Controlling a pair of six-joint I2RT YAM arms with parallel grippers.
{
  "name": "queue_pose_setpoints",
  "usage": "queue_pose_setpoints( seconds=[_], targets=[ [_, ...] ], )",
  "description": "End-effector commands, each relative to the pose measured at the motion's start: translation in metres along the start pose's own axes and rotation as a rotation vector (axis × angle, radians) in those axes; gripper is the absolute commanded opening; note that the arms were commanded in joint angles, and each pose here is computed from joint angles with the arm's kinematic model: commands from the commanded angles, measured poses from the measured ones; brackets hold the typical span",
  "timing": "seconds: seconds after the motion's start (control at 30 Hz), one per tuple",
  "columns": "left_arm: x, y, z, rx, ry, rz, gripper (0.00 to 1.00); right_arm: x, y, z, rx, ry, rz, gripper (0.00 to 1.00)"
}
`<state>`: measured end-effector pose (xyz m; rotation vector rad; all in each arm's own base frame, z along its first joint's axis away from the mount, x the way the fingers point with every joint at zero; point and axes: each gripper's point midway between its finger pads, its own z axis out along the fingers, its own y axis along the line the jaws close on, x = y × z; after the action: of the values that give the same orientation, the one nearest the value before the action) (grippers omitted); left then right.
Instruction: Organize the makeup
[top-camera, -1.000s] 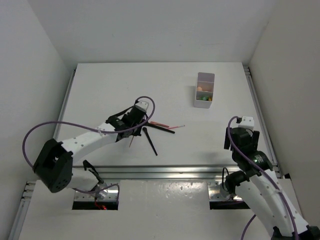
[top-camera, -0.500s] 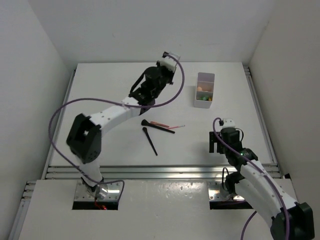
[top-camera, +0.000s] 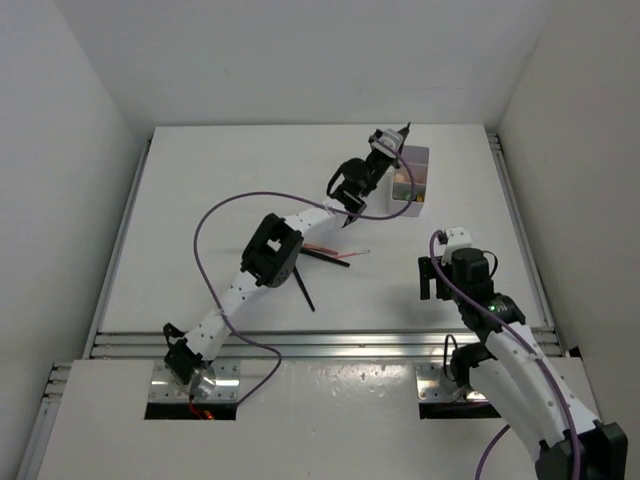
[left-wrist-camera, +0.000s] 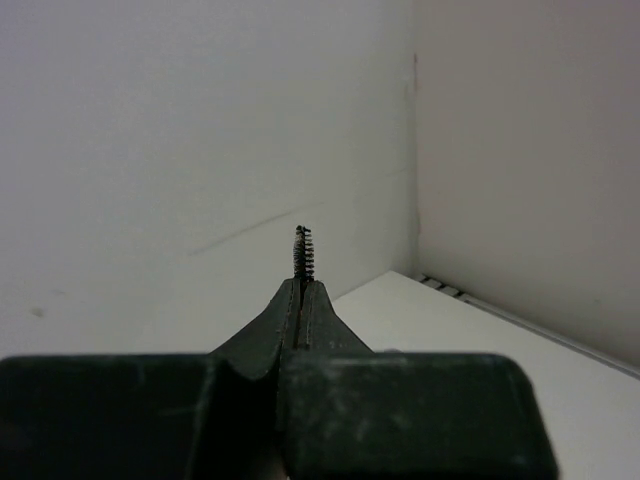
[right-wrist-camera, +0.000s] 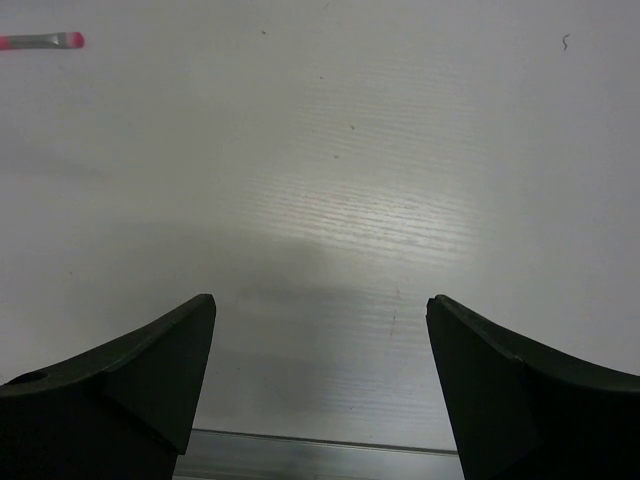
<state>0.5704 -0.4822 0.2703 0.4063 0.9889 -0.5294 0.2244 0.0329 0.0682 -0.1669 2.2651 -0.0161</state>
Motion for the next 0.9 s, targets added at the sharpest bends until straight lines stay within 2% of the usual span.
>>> queue_pose_setpoints(
  seconds=[0.0, 0.1, 0.13, 0.27, 0.37, 0.53, 0.67, 0.7, 0.73, 0.77, 0.8, 0.87],
  targets=[
    [-0.044, -0.043, 0.000, 0.071, -0.217, -0.050, 0.00, -0.004, -0.012, -0.013, 0.048, -0.004, -0.021, 0.87],
    [-0.023, -0.039, -0.006, 0.036, -0.191, -0.053, 0.00, -0.003, -0.017, -0.019, 0.070, -0.003, -0.020, 0.87],
    [-0.003, -0.040, -0.011, 0.029, -0.170, -0.053, 0.00, -0.005, -0.018, -0.021, 0.077, -0.008, -0.018, 0.87],
    [0.013, -0.041, -0.012, 0.029, -0.162, -0.042, 0.00, -0.017, -0.025, -0.032, 0.107, -0.020, -0.016, 0.86],
    [0.041, -0.043, -0.023, 0.029, -0.094, -0.039, 0.00, -0.015, -0.030, -0.037, 0.135, -0.003, -0.009, 0.86],
    [0.049, -0.035, -0.028, -0.019, -0.070, -0.040, 0.00, -0.021, -0.032, -0.043, 0.138, -0.033, -0.018, 0.86],
    [0.041, -0.033, -0.025, -0.020, -0.067, -0.021, 0.01, -0.024, -0.034, -0.046, 0.143, -0.038, -0.038, 0.87],
    [0.042, -0.033, -0.027, -0.018, -0.054, -0.011, 0.22, -0.027, -0.033, -0.047, 0.139, -0.040, -0.040, 0.88],
    [0.057, -0.032, -0.036, -0.024, -0.006, -0.007, 0.36, -0.027, -0.033, -0.047, 0.138, -0.038, -0.047, 0.88],
    [0.055, -0.031, -0.039, -0.024, -0.002, 0.007, 0.48, -0.028, -0.032, -0.048, 0.128, -0.038, -0.049, 0.89],
    [0.026, -0.026, -0.032, -0.031, -0.047, 0.035, 0.63, -0.033, -0.030, -0.050, 0.116, -0.043, -0.063, 0.89],
    [0.024, -0.027, -0.041, -0.004, -0.013, 0.080, 0.72, -0.035, -0.028, -0.051, 0.099, -0.041, -0.075, 0.89]
  ],
)
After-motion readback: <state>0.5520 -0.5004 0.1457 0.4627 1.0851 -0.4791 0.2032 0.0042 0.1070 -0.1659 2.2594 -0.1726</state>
